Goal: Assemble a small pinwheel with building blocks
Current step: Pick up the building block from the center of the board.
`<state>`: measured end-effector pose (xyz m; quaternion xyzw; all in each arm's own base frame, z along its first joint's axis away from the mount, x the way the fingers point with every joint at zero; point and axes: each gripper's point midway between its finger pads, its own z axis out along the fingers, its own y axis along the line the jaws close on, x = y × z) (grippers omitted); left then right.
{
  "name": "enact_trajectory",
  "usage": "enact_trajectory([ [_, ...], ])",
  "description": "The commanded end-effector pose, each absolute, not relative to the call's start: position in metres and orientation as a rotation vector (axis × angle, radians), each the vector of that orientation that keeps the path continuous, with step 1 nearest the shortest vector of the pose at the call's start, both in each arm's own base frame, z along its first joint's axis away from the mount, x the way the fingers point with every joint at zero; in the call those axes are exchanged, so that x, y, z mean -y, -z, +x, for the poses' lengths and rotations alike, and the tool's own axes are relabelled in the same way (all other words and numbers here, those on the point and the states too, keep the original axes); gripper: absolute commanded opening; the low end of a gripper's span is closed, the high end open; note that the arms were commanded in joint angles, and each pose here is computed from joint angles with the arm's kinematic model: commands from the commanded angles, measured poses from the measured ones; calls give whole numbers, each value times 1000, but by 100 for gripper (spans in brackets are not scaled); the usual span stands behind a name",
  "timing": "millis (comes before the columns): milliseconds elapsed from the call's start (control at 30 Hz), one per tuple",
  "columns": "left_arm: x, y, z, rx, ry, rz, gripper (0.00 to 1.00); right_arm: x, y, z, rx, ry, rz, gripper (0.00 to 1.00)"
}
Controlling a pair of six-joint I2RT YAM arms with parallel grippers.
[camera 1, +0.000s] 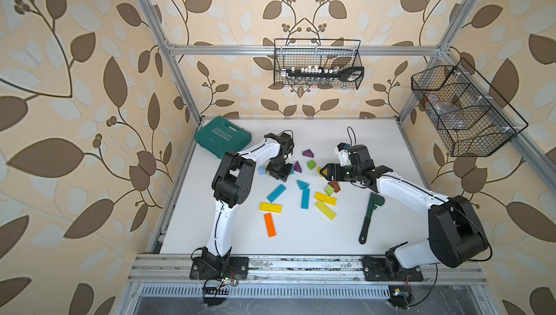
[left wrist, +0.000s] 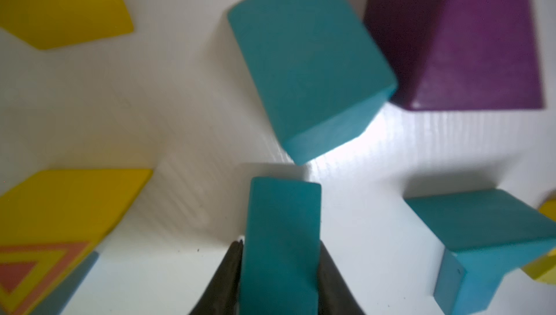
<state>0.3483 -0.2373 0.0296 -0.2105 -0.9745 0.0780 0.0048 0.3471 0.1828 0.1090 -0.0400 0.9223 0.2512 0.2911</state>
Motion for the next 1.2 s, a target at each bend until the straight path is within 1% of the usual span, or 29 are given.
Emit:
enact_trajectory([
  [0, 250, -77, 343, 3098, -454, -536, 16, -206, -125, 337, -2361, -697, -288, 86],
  [33, 253, -85, 342, 3097, -520, -486, 13, -214, -127, 334, -2342, -675, -348, 87],
  [133, 267, -112, 330, 3053, -827, -376, 7, -246, -132, 322, -2268, -662, -535, 93],
  [200, 273, -133, 319, 3007, -1031, -321, 3, -268, -135, 315, -2223, -683, -635, 94],
  [267, 275, -148, 308, 2954, -1173, -245, 0, -288, -137, 307, -2186, -711, -731, 95],
  [367, 270, -163, 292, 2873, -1324, -138, 0, -313, -145, 292, -2072, -770, -884, 94],
  [433, 271, -175, 283, 2820, -1446, -138, 0, -322, -152, 286, -2000, -816, -940, 94],
  [500, 272, -181, 274, 2789, -1515, -149, 2, -327, -155, 287, -1969, -806, -981, 94],
  [667, 273, -193, 259, 2725, -1591, -204, 3, -341, -161, 282, -1896, -749, -1073, 94],
  [800, 274, -204, 253, 2695, -1632, -235, 4, -344, -167, 288, -1852, -722, -1080, 89],
  [967, 272, -202, 249, 2690, -1601, -247, 4, -349, -179, 288, -1802, -750, -1084, 82],
  [1167, 272, -196, 250, 2681, -1583, -229, 4, -350, -192, 282, -1749, -788, -1090, 71],
])
